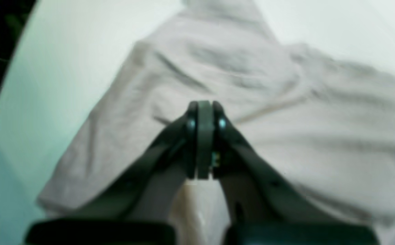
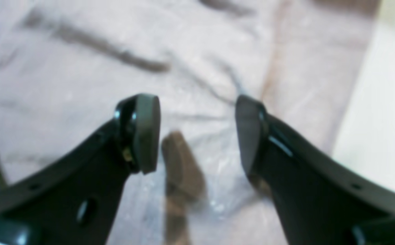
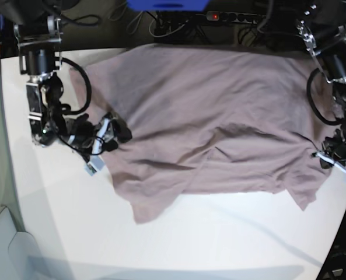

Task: Layout the t-shirt on the table in an organized manner, then fold the t-shirt properly
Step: 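Hold the shirt with both grippers and stretch it flat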

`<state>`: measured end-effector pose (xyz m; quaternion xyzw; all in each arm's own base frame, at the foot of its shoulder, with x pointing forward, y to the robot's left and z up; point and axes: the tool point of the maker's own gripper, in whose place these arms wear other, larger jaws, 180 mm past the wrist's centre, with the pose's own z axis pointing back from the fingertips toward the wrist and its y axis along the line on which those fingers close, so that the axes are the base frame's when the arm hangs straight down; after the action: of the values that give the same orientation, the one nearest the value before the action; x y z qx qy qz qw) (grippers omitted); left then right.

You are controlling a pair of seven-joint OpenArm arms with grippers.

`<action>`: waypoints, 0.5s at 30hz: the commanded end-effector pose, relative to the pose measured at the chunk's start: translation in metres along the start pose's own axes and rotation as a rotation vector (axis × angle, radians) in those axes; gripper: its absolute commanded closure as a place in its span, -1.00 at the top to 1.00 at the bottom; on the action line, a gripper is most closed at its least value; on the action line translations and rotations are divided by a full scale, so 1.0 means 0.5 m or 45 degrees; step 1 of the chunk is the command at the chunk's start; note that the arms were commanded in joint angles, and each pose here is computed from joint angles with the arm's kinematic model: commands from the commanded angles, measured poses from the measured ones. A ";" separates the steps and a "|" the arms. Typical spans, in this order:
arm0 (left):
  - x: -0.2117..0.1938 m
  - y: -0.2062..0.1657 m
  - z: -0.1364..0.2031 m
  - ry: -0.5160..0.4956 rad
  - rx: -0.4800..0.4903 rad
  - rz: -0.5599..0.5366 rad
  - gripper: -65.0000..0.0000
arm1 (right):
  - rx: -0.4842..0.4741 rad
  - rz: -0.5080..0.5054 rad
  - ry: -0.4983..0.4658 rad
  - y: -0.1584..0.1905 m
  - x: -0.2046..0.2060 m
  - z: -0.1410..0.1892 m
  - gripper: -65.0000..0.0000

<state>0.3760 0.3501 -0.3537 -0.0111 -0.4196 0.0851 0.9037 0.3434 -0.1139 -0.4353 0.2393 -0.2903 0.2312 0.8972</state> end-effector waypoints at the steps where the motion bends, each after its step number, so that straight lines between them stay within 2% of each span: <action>1: 0.041 0.000 0.012 -0.074 0.005 -0.019 -1.00 | -0.181 0.031 0.247 -0.070 -0.063 0.019 0.11; 5: 0.009 -0.026 0.006 -0.050 -0.022 -0.010 -1.00 | -0.245 0.112 0.234 -0.091 -0.011 0.012 0.11; 9: -0.020 -0.023 0.002 -0.015 -0.021 0.000 -1.00 | -0.310 0.230 0.193 -0.084 0.037 0.048 0.11; 12: -0.040 -0.013 -0.008 0.026 -0.019 0.025 -1.00 | -0.356 0.367 0.141 -0.040 0.069 0.087 0.11; 15: -0.051 -0.006 -0.019 0.009 -0.018 0.056 -1.00 | -0.370 0.457 0.114 0.018 0.061 0.117 0.11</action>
<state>0.3572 0.3314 -0.3984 -0.0379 -0.3918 0.1042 0.9134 0.3287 -0.1324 -0.3815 0.0425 -0.3020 0.3512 0.8852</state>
